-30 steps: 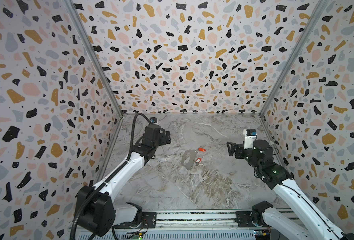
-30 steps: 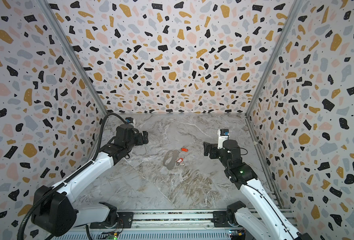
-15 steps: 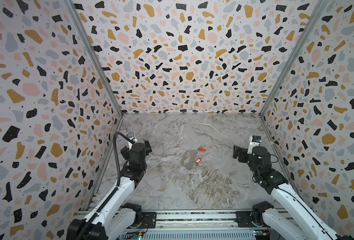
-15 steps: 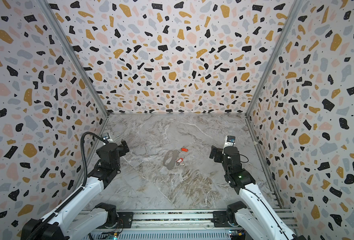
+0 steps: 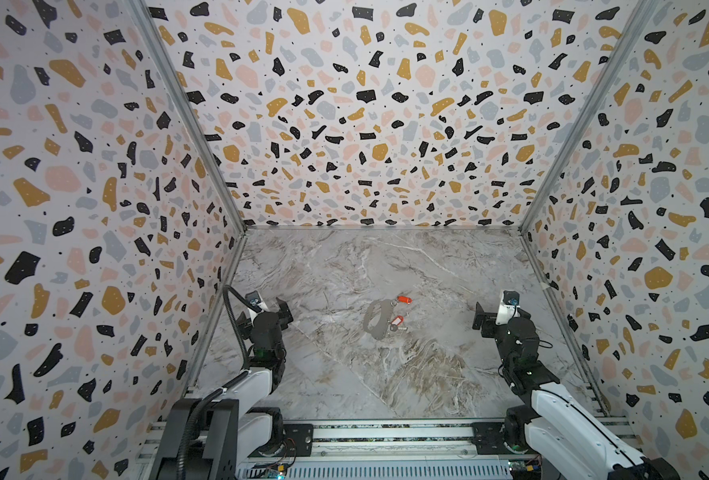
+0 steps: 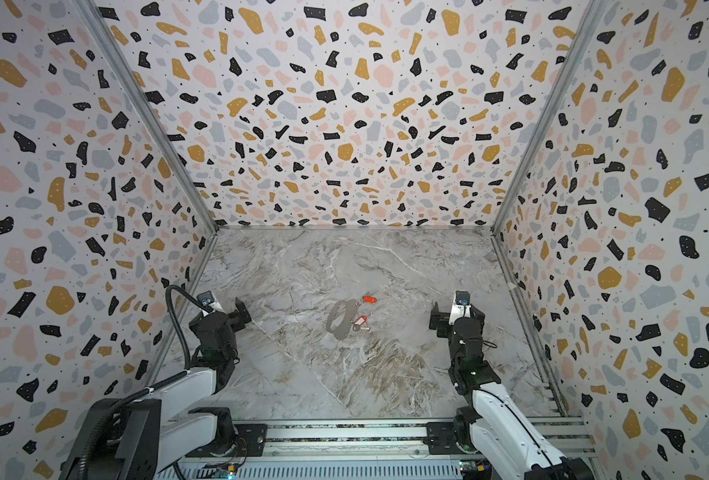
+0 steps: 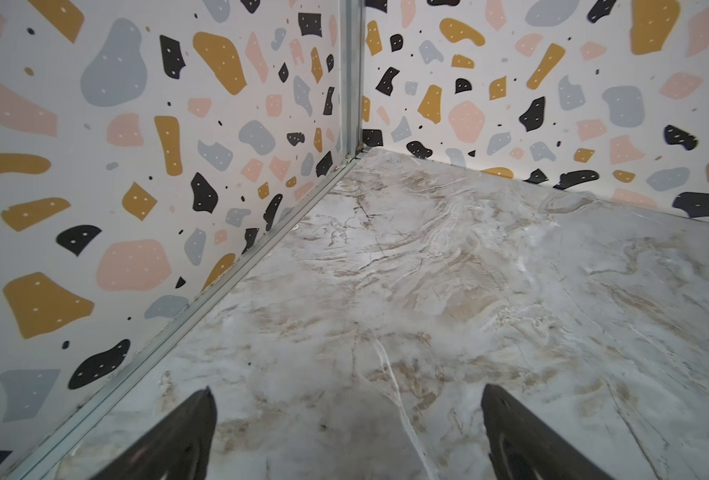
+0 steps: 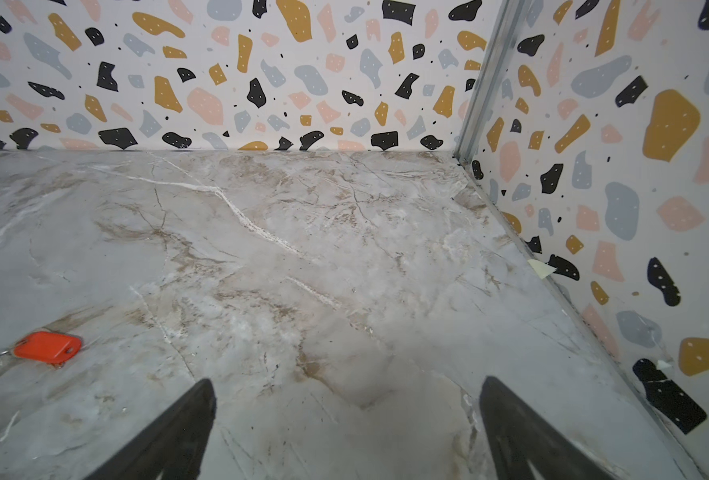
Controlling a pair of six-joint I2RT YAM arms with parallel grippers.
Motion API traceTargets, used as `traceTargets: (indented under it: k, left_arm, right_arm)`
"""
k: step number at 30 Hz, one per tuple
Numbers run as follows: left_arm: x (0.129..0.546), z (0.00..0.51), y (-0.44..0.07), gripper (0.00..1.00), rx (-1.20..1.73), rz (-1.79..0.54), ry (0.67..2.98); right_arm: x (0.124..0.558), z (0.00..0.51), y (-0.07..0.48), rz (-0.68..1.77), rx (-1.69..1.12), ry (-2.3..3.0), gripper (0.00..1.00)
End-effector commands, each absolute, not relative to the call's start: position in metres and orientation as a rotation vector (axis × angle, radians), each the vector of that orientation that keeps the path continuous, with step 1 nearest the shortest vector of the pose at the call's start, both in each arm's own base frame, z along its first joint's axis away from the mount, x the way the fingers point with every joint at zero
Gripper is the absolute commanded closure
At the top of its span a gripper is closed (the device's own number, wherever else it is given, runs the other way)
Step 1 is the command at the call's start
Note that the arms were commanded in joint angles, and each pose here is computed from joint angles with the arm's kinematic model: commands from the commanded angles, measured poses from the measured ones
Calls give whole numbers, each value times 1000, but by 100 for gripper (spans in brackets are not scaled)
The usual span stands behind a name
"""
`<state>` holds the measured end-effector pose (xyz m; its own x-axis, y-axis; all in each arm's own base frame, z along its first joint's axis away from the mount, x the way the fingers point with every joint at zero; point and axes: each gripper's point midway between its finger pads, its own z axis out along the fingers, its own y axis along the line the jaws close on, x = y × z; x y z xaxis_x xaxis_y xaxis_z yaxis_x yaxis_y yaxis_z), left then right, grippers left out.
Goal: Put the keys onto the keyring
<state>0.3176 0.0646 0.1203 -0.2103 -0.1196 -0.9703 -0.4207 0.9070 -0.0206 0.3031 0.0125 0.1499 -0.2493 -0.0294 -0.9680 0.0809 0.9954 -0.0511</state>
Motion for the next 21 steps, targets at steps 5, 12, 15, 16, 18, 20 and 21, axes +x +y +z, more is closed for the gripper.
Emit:
traceTargets:
  k: [5, 12, 15, 16, 18, 20, 21]
  left_arm:
    - [327, 161, 50, 1, -301, 198, 1581]
    - [332, 156, 38, 1, -233, 156, 1584]
    - [338, 152, 33, 1, -199, 144, 1607]
    - [339, 151, 34, 1, -206, 148, 1611]
    - [337, 146, 42, 1, -257, 170, 1613]
    - [336, 141, 44, 1, -273, 177, 1612]
    - [337, 140, 42, 1, -263, 173, 1608]
  right_arm:
    - [307, 177, 8, -81, 13, 1613, 1]
    - [322, 160, 13, -92, -51, 1633, 1]
    - [328, 160, 15, -92, -63, 1613, 1]
    - [330, 160, 15, -99, -68, 1609, 1]
    - [337, 157, 14, -100, -59, 1616, 1]
    - [343, 153, 18, -79, -75, 1627, 1]
    - [346, 151, 21, -66, -86, 1624, 1]
